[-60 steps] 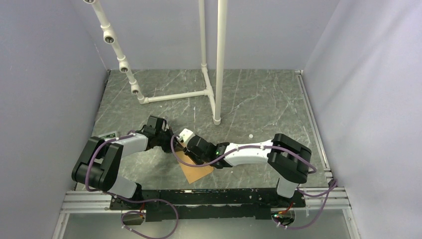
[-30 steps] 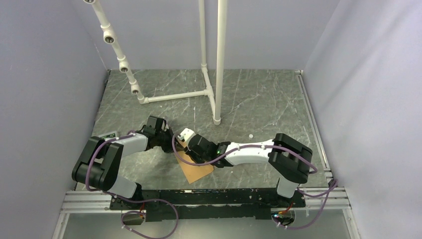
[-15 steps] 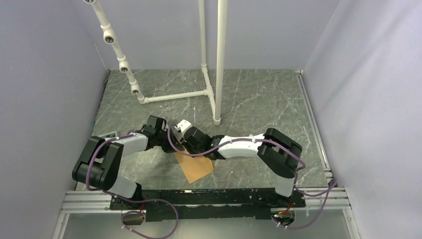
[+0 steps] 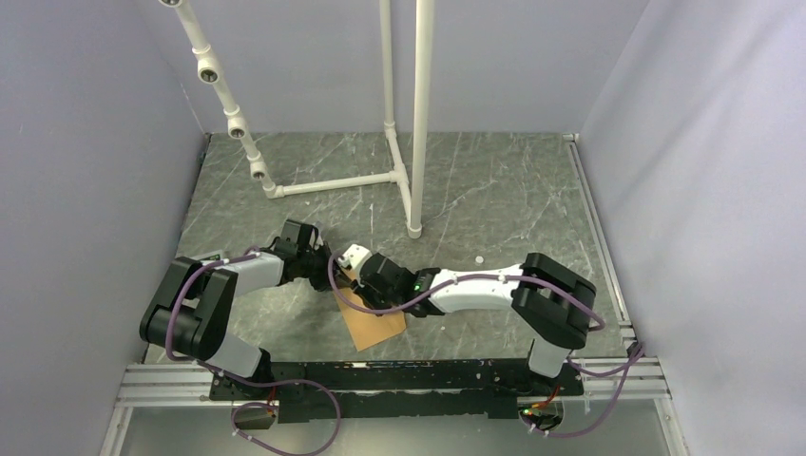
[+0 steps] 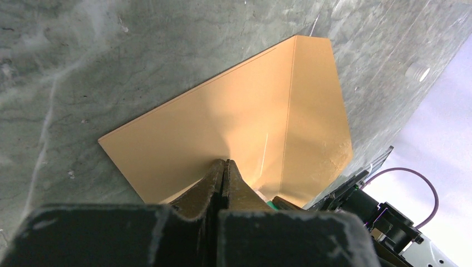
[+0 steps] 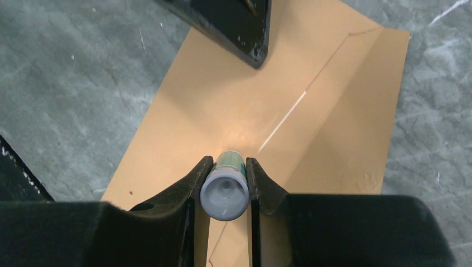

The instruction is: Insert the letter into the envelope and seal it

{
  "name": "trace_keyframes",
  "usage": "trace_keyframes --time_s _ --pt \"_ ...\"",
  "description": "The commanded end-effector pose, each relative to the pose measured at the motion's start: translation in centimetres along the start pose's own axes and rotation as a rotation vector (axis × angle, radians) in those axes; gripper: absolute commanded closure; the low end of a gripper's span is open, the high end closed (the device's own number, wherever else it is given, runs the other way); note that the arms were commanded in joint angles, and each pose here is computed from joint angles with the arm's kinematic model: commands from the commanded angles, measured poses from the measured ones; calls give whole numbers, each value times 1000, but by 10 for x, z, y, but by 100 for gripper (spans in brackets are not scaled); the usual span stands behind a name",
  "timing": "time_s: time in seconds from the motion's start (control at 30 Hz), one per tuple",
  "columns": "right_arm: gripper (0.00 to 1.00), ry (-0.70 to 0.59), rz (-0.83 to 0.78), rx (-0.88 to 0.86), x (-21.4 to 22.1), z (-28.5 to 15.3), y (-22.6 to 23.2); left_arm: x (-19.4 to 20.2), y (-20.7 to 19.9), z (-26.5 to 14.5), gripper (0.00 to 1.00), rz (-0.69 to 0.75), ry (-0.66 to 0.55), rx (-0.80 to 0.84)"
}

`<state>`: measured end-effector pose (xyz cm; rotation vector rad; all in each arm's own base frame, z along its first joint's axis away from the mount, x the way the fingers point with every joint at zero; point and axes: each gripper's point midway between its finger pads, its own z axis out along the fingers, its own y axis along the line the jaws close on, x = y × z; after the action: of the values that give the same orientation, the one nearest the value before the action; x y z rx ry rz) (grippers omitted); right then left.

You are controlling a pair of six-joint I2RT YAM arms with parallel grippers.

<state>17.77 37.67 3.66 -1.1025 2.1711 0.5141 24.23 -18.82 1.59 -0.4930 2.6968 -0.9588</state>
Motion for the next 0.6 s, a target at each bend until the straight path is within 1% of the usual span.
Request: trace_keyframes --time_s 0.0,0.13,0.27,0.33,0.43,0.5,0.57 --pt "100 116 -11 16 24 19 -2 8 36 6 98 -16 6 -147" --pt "100 107 39 186 8 32 -34 8 36 4 98 -15 0 -147" --pt "100 67 54 201 -10 21 -38 8 37 3 97 -13 -3 -148" --pt "100 75 40 166 -5 15 -31 8 37 3 98 -12 -3 -148" --pt "100 69 -24 42 7 0 -6 7 36 4 98 -10 -5 -145" --pt "100 95 -67 -18 25 -6 7 6 36 5 98 -11 -5 -144" --pt "100 112 -84 -55 34 -11 15 6 36 5 97 -12 -3 -143"
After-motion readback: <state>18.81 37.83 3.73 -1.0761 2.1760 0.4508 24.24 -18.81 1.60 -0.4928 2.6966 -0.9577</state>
